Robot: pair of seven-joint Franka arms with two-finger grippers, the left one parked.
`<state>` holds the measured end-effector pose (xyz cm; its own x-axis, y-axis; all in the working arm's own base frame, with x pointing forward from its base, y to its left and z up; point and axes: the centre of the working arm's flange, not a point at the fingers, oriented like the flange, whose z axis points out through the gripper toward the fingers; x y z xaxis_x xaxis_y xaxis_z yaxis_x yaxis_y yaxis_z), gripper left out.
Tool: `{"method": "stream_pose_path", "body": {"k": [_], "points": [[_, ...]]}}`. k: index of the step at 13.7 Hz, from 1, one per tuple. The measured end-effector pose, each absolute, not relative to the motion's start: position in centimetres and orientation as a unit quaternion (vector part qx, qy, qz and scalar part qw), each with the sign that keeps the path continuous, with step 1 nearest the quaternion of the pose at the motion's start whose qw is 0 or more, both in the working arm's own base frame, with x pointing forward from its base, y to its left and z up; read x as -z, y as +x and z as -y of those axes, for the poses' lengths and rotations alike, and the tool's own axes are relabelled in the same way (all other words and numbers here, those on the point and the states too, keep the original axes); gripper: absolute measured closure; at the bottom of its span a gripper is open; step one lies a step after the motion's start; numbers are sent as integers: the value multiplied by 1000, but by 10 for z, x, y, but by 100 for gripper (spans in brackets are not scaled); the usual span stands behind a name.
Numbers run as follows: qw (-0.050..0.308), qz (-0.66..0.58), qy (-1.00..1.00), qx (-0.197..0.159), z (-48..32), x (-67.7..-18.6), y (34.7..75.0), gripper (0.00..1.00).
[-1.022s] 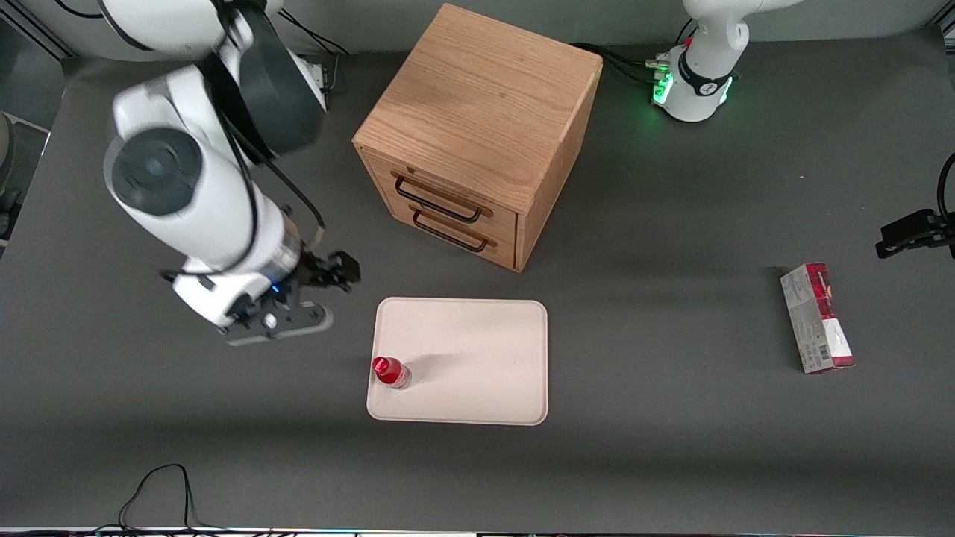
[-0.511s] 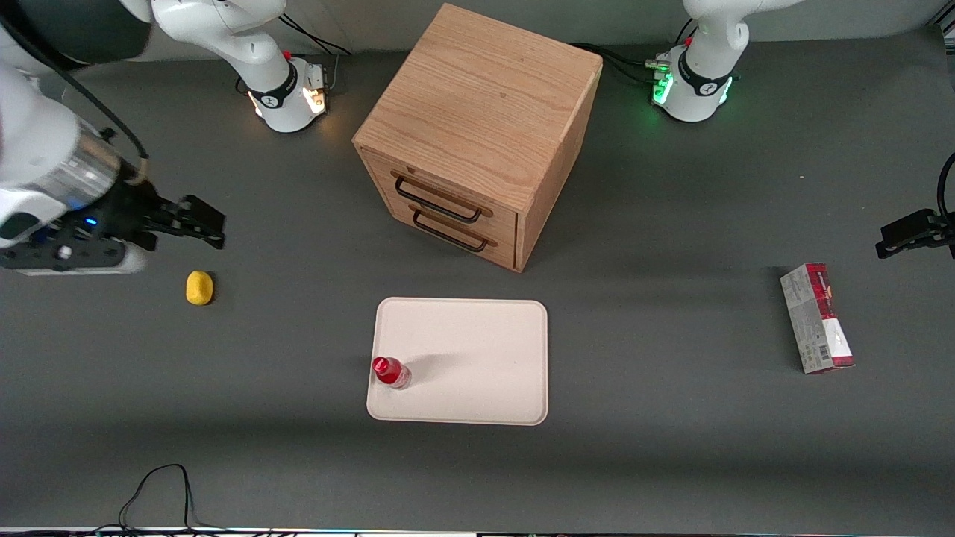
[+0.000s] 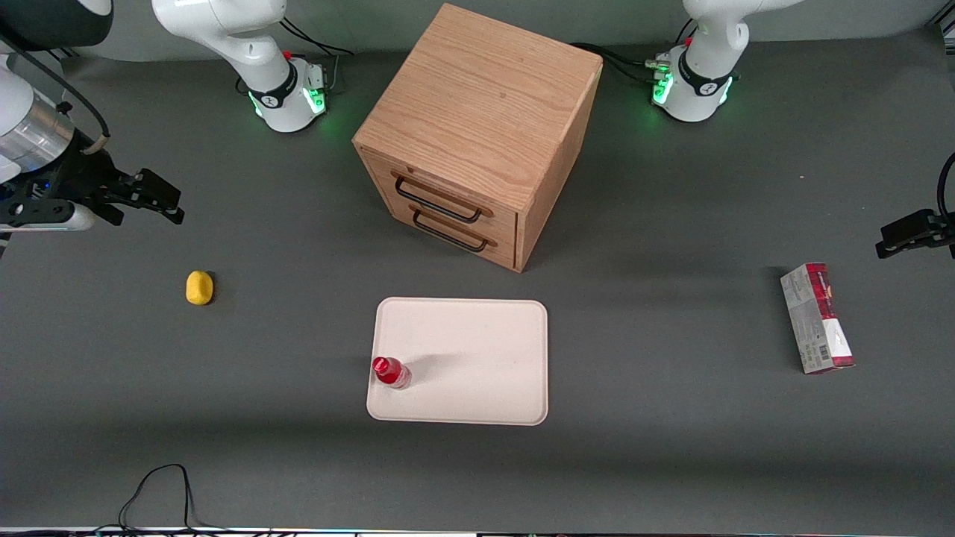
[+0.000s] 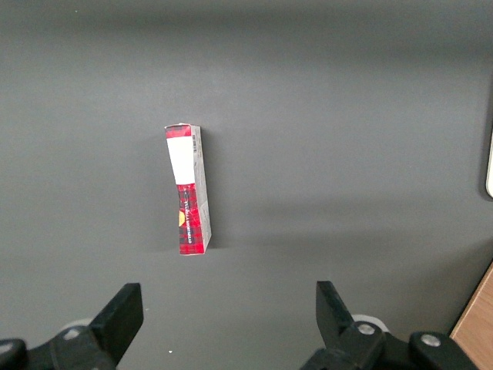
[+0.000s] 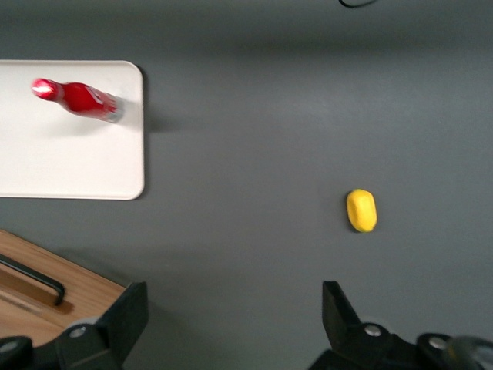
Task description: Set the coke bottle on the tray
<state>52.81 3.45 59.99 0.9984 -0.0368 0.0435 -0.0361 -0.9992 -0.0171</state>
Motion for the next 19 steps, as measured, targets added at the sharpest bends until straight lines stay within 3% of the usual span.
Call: {"method": "stream_pose_path", "body": {"k": [6,13,19], "points": [[3,-1,-1000,14,15,-609,528,0],[2,3,-1000,20,11,-611,554,0],[2,1,-1000,8,13,-612,553,0]]}}
